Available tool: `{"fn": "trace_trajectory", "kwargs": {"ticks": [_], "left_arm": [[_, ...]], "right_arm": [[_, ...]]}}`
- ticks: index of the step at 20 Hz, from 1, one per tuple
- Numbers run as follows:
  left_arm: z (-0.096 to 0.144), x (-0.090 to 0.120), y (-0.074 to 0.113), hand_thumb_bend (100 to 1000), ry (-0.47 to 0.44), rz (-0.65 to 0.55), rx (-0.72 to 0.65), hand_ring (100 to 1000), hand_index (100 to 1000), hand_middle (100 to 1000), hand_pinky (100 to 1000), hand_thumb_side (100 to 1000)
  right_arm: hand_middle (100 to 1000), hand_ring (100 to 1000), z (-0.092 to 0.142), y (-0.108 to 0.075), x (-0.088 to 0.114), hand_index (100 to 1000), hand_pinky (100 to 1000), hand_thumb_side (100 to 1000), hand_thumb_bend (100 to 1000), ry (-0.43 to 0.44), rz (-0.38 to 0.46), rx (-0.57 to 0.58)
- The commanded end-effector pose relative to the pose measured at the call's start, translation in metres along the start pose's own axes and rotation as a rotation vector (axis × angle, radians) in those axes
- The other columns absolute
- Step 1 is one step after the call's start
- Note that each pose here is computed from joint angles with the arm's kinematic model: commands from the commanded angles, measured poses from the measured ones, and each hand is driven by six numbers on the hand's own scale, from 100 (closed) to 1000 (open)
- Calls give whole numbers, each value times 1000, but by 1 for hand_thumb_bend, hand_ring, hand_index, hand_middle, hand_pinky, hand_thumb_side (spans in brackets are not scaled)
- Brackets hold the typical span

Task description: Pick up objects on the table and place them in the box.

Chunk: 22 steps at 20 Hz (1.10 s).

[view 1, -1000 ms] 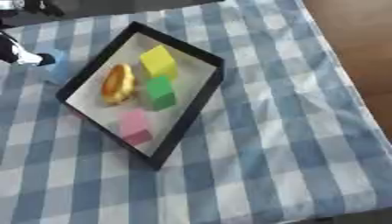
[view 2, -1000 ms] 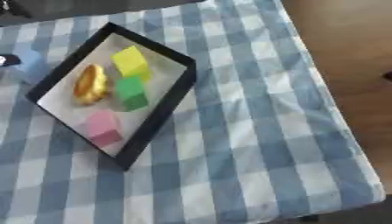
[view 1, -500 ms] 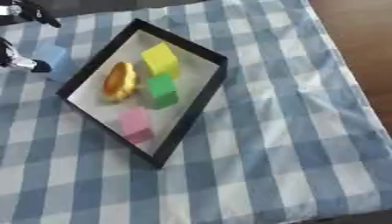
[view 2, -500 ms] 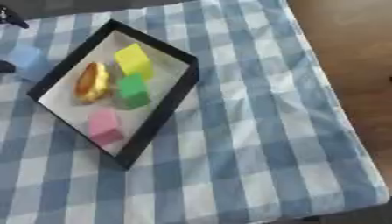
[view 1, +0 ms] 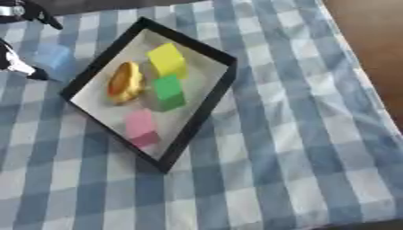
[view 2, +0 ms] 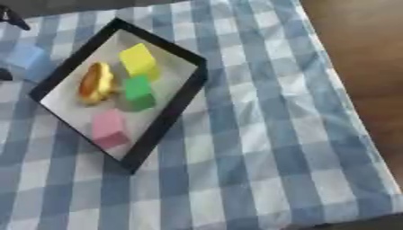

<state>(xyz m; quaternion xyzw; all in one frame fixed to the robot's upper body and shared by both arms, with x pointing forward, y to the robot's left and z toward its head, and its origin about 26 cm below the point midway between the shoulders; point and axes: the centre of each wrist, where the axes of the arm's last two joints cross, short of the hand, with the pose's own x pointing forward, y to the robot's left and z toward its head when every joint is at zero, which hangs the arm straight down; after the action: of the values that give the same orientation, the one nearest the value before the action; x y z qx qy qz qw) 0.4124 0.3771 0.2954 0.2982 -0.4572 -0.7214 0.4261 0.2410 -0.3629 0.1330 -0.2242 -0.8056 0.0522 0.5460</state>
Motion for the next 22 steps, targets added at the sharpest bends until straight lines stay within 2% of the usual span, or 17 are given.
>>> {"fn": "trace_trajectory", "kwargs": {"ticks": [1,2,8,10,11,17,22], "left_arm": [[14,-6,12,648,-4,-106,-64,939,915,866,947,251],[14,-7,12,664,0,-114,-67,939,914,864,946,208],[14,-7,14,724,33,-172,-22,945,918,867,949,100],[15,-9,15,738,47,-185,6,949,918,868,951,100],[15,-11,15,764,59,-194,12,949,918,869,951,100],[14,-26,5,815,129,-213,-19,955,921,877,954,100],[10,-33,-1,810,148,-224,-19,953,922,876,952,100]], "right_arm": [[612,815,-2,-2,6,795,876,733,100,-26,20,-3],[612,815,-2,-2,6,795,876,737,100,-25,21,-4],[612,815,-2,2,6,795,876,748,100,-17,23,1],[613,815,-2,3,6,795,876,731,100,-14,26,2],[613,815,-2,3,6,795,876,751,100,-12,28,2],[613,815,-1,6,5,795,876,757,100,-2,35,-2],[612,815,-2,9,6,794,876,762,100,-5,35,2]]}}
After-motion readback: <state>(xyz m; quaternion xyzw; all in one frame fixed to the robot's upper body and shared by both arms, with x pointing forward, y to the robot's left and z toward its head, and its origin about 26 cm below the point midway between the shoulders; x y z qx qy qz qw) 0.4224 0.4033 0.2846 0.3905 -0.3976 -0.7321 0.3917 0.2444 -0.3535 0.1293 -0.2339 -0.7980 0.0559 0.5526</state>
